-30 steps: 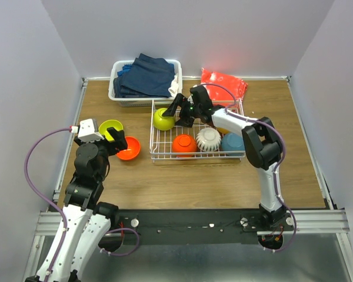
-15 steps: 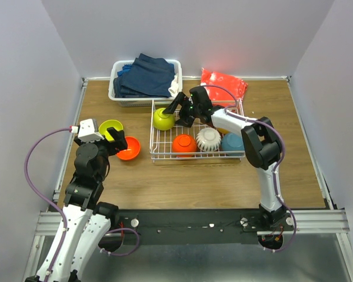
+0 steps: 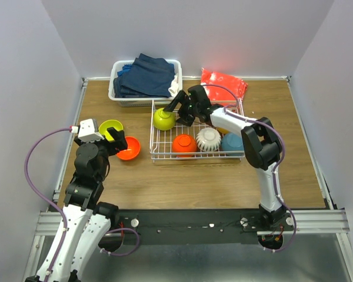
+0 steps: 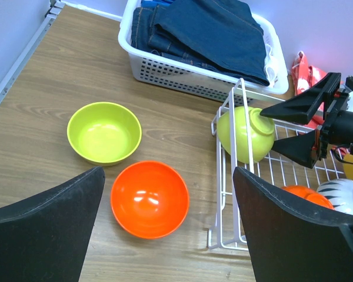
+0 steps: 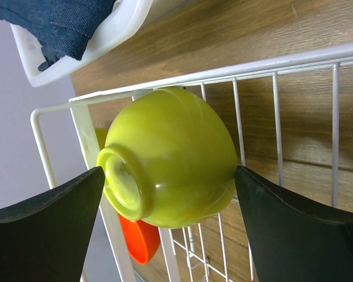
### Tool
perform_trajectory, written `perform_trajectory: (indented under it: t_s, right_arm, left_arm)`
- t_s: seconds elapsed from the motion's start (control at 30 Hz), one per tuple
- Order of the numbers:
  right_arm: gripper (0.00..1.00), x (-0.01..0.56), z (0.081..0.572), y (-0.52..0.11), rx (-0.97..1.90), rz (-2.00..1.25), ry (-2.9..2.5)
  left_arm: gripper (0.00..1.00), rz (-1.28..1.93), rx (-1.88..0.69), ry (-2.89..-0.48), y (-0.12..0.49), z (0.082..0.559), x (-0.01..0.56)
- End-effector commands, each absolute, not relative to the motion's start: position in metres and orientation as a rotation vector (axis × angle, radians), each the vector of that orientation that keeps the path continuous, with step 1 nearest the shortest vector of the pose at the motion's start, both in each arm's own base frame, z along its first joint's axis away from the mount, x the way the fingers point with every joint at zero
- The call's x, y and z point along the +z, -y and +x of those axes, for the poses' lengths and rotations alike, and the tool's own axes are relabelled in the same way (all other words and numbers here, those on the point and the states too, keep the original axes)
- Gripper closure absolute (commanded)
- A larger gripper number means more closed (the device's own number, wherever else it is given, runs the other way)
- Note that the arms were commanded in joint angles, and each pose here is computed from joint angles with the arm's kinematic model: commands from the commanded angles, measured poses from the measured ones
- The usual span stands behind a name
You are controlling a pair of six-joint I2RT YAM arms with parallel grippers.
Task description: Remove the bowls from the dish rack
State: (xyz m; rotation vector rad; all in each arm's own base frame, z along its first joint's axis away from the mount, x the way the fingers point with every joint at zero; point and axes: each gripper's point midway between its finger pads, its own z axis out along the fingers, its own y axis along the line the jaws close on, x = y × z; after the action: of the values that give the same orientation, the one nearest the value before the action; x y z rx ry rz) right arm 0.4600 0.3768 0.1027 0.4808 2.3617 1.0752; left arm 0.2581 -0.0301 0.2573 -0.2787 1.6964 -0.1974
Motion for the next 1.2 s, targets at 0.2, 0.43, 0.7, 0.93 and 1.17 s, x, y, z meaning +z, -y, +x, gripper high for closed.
perform_trajectory:
  t_s: [0.2, 0.43, 0.7, 0.93, 1.17]
  right_arm:
    - [0.00, 0.056, 0.452, -0.364, 0.841, 0.499, -2.488]
    - [0.05, 0.057, 0.444, -0.371, 0.919, 0.474, -2.498]
    - [0.16, 0.068, 0.444, -0.371, 0.939, 0.473, -2.471]
    - [0.08, 0.055, 0.440, -0.361, 0.850, 0.483, -2.519]
    - [0.25, 0.059, 0.435, -0.355, 0.818, 0.445, -2.525]
  left_arm:
    - [0.01, -0.277, -0.176, -1.695, 0.027, 0.256, 0.254]
    - [0.01, -0.277, -0.178, -1.689, 0.027, 0.255, 0.255]
    - [0.01, -0.277, -0.179, -1.686, 0.027, 0.255, 0.256]
    - [0.01, -0.279, -0.179, -1.682, 0.026, 0.256, 0.256]
    - [0.01, -0.277, -0.172, -1.688, 0.026, 0.256, 0.254]
